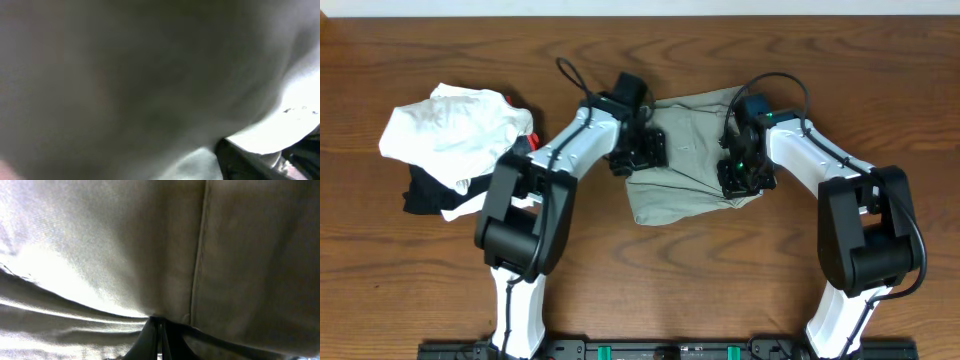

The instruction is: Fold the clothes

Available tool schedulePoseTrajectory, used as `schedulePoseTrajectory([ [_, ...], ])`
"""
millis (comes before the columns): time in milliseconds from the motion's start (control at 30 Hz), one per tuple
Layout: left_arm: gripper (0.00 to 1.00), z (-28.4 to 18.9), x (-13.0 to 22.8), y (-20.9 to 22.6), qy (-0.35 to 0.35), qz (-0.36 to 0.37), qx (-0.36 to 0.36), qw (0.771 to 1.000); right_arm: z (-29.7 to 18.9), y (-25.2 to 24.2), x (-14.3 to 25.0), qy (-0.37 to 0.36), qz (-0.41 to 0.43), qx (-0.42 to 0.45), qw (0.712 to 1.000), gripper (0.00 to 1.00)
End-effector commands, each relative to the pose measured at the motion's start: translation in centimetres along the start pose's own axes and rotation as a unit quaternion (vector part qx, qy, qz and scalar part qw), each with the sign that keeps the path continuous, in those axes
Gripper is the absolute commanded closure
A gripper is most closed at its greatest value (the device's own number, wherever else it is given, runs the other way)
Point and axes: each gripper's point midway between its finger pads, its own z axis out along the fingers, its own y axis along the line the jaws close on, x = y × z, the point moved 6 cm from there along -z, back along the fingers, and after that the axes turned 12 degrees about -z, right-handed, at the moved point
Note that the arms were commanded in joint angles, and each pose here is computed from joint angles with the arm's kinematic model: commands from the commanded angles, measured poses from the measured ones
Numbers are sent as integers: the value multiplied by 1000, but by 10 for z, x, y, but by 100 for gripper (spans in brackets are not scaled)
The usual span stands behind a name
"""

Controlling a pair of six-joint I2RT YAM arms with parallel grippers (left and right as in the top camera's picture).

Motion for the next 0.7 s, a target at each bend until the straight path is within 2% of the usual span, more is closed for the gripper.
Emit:
schedulePoseTrajectory([
  [0,56,26,9,11,27,-4,-26,999,3,-3,2,4,-3,2,1000,95],
  [100,93,25,7,11,23,-4,-26,999,3,-2,2,3,-3,-2,1000,95],
  [233,94,7,7,5,12,25,-16,999,-1,-4,3,5,1,-2,1000,99],
  [400,94,-60,9,-20,-55,90,0,994,-33,-7,10,-8,17,-12,1000,99],
  [533,94,-139,11,-39,-141,150,44,978,-83,5,14,-65,1,-53,997,99],
  [667,94,-204,6,-26,-211,132,76,965,-136,18,21,-145,-21,-46,988,96],
])
